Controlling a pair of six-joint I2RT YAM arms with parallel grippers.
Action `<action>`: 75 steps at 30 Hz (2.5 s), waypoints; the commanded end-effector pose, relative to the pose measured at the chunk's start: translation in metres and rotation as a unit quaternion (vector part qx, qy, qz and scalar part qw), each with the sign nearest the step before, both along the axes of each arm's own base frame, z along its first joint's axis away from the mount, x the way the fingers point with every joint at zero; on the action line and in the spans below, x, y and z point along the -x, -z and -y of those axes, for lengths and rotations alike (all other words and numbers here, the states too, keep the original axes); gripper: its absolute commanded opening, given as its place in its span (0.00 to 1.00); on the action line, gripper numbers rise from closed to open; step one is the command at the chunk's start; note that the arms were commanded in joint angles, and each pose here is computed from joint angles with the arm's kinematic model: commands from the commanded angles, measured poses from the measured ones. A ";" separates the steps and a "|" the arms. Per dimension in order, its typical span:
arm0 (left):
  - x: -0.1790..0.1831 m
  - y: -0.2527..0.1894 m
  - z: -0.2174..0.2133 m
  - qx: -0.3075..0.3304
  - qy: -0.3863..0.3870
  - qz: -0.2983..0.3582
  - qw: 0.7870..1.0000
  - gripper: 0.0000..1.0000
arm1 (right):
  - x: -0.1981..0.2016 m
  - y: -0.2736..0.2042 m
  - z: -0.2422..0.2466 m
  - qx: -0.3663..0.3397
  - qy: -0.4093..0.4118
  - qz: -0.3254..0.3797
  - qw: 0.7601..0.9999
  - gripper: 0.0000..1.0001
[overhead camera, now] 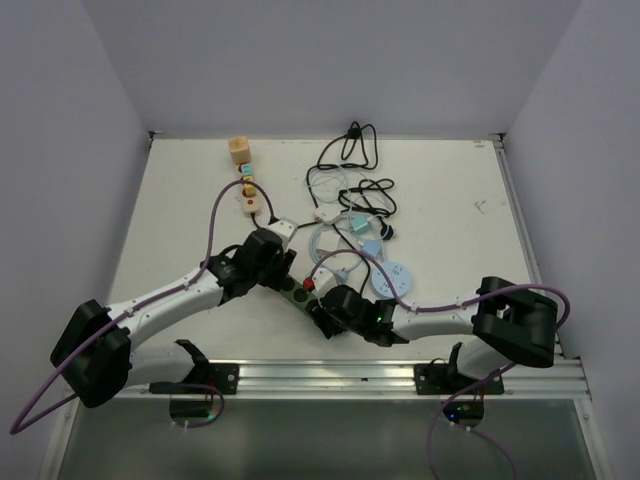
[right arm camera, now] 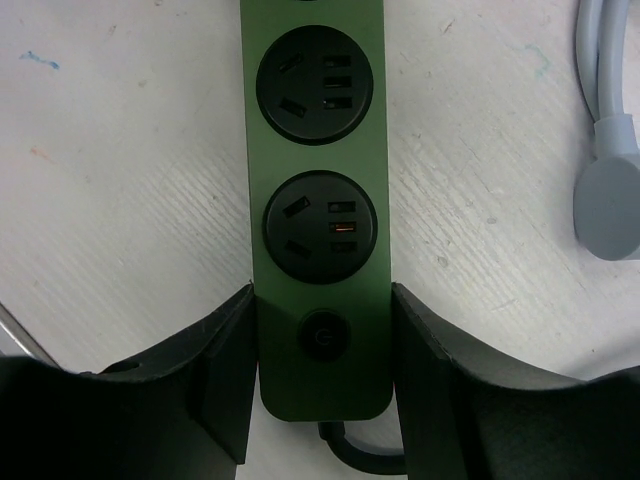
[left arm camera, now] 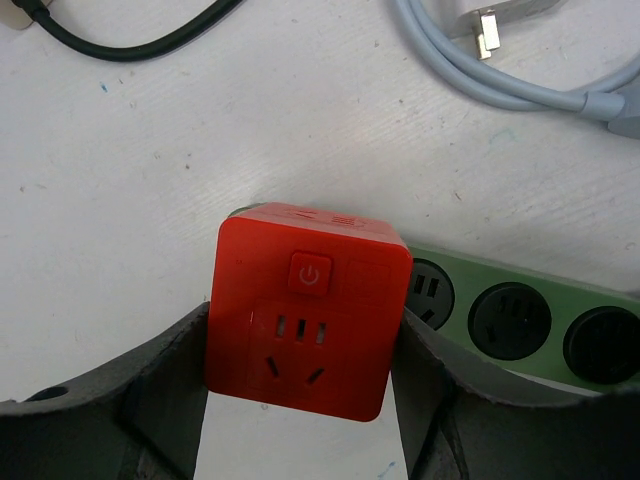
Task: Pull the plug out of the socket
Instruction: Remove the plug from the socket.
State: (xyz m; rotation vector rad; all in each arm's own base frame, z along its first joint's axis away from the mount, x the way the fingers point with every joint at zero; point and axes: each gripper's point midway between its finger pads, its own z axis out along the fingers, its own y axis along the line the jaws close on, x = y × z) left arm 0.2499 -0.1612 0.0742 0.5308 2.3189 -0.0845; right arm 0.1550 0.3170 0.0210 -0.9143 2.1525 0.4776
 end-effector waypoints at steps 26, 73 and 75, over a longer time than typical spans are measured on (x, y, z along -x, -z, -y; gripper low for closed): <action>-0.032 -0.054 0.009 0.033 -0.124 0.110 0.986 0.00 | 0.026 0.026 0.016 0.019 0.032 -0.064 0.997 0.00; -0.030 -0.026 -0.003 -0.099 -0.118 0.060 0.986 0.00 | 0.034 0.021 0.028 0.038 0.044 -0.064 0.996 0.00; -0.031 -0.035 -0.001 -0.047 -0.124 0.096 0.986 0.00 | 0.033 0.019 0.028 0.027 0.048 -0.073 0.996 0.00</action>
